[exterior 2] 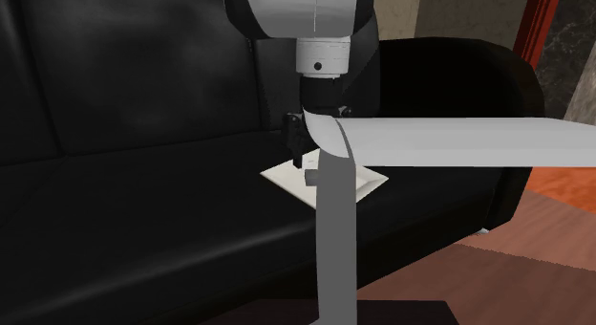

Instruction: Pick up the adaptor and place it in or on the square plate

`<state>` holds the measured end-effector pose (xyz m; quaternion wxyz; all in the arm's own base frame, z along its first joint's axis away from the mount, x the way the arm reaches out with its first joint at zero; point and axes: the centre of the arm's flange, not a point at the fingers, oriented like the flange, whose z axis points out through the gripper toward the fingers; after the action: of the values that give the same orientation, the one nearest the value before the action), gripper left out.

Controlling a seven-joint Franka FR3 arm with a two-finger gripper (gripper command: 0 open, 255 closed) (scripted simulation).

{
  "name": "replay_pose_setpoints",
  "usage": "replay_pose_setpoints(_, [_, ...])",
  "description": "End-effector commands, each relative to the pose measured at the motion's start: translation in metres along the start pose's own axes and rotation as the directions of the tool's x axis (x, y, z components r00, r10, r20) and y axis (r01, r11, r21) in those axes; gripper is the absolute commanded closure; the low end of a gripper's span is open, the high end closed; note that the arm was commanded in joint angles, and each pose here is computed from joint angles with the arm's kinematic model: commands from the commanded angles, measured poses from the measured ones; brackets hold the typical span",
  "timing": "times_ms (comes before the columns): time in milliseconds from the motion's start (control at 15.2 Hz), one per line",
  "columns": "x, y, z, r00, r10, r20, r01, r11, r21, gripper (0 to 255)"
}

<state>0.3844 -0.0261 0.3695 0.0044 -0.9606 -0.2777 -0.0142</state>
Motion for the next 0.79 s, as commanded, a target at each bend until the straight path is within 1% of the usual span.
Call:
replay_pose_setpoints(0, [0.000,0.000,0.000,1.000,0.000,0.000,0.000,1.000,0.000,0])
replay_pose_setpoints(66, [0.000,0.000,0.000,1.000,0.000,0.000,0.000,1.000,0.000,0])
replay_pose_setpoints(330, [0.000,0.000,-0.050,1.000,0.000,0.000,0.000,1.000,0.000,0])
replay_pose_setpoints(726, [0.000,0.000,-0.050,1.000,0.000,0.000,0.000,1.000,0.000,0])
